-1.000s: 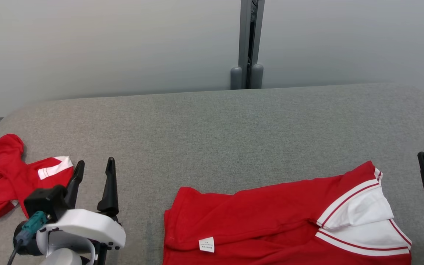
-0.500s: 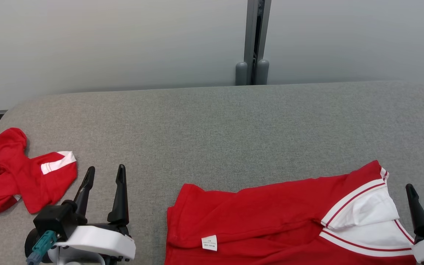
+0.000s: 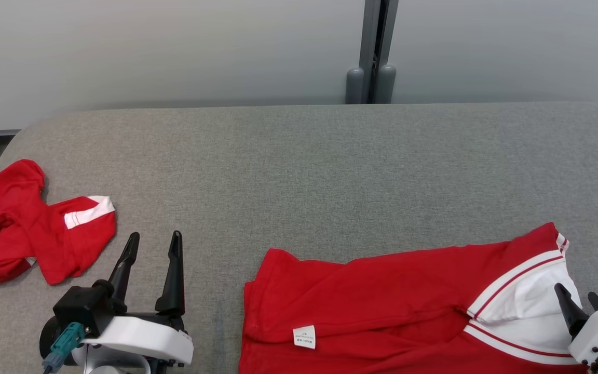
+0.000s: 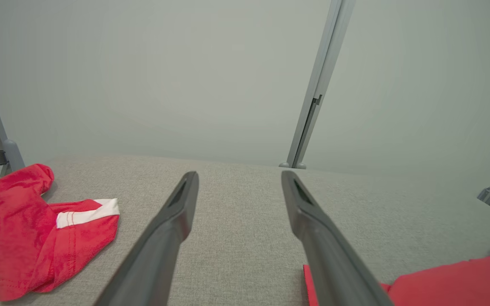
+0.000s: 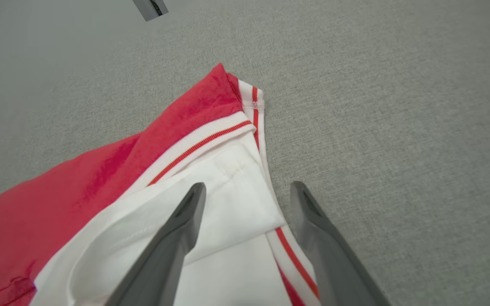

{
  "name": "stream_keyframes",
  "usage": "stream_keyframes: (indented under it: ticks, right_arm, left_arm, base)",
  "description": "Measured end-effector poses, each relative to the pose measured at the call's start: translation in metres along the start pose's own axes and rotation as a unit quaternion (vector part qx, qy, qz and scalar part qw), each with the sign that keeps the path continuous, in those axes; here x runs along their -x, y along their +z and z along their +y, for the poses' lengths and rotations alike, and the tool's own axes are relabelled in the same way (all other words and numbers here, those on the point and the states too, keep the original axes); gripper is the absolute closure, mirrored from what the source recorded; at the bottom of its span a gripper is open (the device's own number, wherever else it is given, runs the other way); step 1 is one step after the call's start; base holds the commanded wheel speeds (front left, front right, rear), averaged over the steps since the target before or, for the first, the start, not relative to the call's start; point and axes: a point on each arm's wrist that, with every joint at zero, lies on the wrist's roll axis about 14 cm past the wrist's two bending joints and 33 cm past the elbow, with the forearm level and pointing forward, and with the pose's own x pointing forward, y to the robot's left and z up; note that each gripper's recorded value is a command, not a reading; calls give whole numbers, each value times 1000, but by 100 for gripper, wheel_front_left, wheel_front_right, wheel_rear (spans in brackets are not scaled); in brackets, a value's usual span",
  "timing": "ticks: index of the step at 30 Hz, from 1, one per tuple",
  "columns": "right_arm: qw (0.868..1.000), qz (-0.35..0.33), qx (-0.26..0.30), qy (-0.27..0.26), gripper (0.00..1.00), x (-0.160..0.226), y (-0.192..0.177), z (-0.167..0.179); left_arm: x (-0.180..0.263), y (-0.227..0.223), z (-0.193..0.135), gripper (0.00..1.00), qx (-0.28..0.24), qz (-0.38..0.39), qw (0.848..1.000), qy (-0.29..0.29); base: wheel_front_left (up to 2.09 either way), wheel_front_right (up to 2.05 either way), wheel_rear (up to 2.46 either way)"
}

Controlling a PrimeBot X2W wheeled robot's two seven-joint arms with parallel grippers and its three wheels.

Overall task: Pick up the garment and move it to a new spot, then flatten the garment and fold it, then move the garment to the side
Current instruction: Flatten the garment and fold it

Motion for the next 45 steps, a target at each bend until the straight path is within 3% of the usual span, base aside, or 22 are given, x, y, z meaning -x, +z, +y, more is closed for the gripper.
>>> stream_keyframes:
  ticks: [7, 14, 15, 16, 18, 25, 37, 45]
  right_arm:
    - [995, 94, -32, -19, 0, -15, -31, -7]
    - [991, 115, -66, 4, 0, -20, -34, 9]
    - [991, 112, -71, 7, 20, -20, -33, 12]
    - [991, 105, -76, 12, 60, -21, -31, 15]
    - [992, 92, -81, 20, 100, -22, -28, 22]
    - [995, 47, -87, 25, 100, -23, -12, 25]
    - [996, -57, -68, -16, 100, -4, 36, -20]
    - [992, -122, -8, 43, 100, -1, 76, 16]
  left_arm:
    - [2, -2, 11, 0, -4, 3, 1000, 14]
    - [6, -1, 17, 0, -7, 3, 1000, 24]
    - [7, -1, 18, 0, -7, 2, 1000, 24]
    - [7, -1, 17, 0, -7, 3, 1000, 24]
    - [7, -1, 16, 0, -7, 3, 1000, 22]
    - [8, 1, 13, 0, -8, 4, 1000, 15]
    - [12, 6, 4, 0, -3, -4, 1000, 2]
    - [14, 9, 0, 0, 0, -10, 1000, -2]
  base:
    - [0, 0, 0]
    - [0, 0, 0]
    - [0, 0, 0]
    - [0, 0, 0]
    - [0, 0, 0]
    - [0, 0, 0]
    - [0, 0, 0]
    - [0, 0, 0]
